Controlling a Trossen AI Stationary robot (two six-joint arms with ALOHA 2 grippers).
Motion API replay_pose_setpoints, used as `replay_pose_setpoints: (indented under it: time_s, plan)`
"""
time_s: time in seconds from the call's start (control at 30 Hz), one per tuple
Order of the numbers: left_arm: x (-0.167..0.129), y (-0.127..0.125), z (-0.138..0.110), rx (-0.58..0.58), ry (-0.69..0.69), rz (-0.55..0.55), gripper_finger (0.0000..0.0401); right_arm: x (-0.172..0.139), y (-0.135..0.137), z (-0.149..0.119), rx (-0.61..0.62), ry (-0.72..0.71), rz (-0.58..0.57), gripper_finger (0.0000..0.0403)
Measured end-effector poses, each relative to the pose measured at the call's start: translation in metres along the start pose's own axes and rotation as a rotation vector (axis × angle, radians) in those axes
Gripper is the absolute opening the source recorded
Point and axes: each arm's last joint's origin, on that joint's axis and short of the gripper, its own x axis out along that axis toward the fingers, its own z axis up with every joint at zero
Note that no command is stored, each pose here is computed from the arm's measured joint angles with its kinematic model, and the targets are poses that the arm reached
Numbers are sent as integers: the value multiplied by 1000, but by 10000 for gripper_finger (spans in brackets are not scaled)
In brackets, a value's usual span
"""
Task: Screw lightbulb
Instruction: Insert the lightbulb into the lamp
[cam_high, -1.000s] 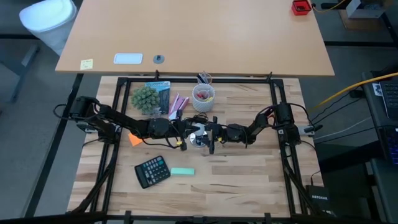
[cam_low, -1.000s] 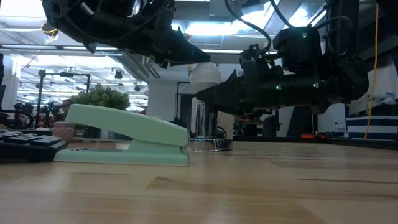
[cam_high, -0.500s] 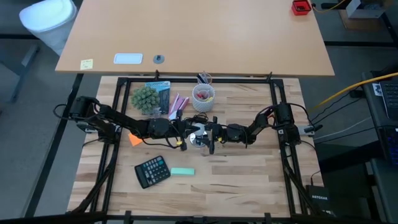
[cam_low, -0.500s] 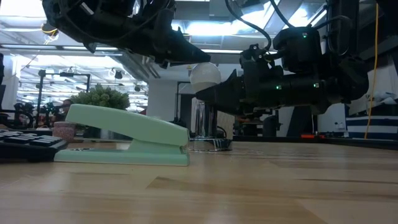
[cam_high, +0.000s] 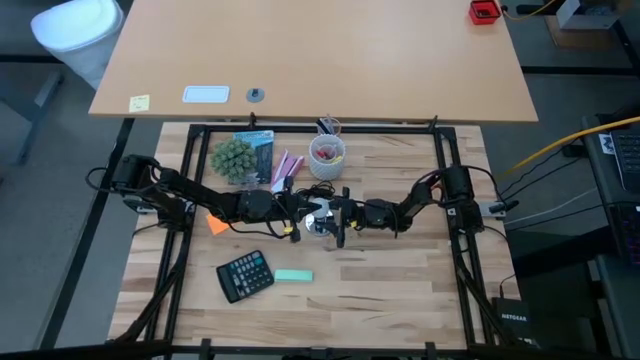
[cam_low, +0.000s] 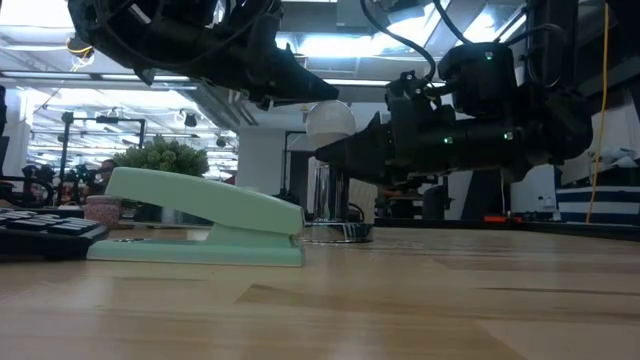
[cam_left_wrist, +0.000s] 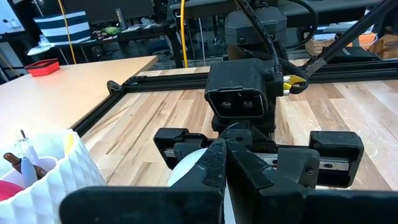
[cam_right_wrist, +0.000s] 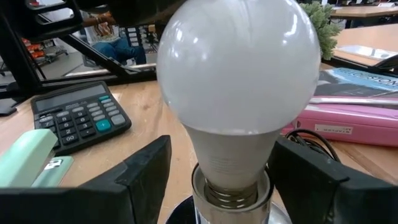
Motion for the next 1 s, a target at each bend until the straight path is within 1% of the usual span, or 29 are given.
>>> replay_pose_setpoints:
  time_s: [0.17,0.27,0.37,0.47,0.57,0.83,0.9,1.0]
  plan:
    - [0,0,0,0,0,0,1,-11,-2,-1,-4,49,-8,262]
    - [0,0,0,0,-1,0,1,-20,-2,8,1,13,-5,262]
    - [0,0,0,0,0,0,1,-28,-4,7,3,36,-6,262]
    - [0,0,0,0,0,0,1,-35,-4,11,9,18,-4,262]
    - [0,0,0,-4,0,0,1,-41,-5,11,7,31,-5,262]
    - [0,0,0,-4,0,0,1,-52,-6,22,14,-5,-1,261]
    - [0,0,0,-4,0,0,1,-54,-5,26,16,-20,0,256]
    - [0,0,0,-4,1,-1,1,-54,-5,30,17,-37,2,236]
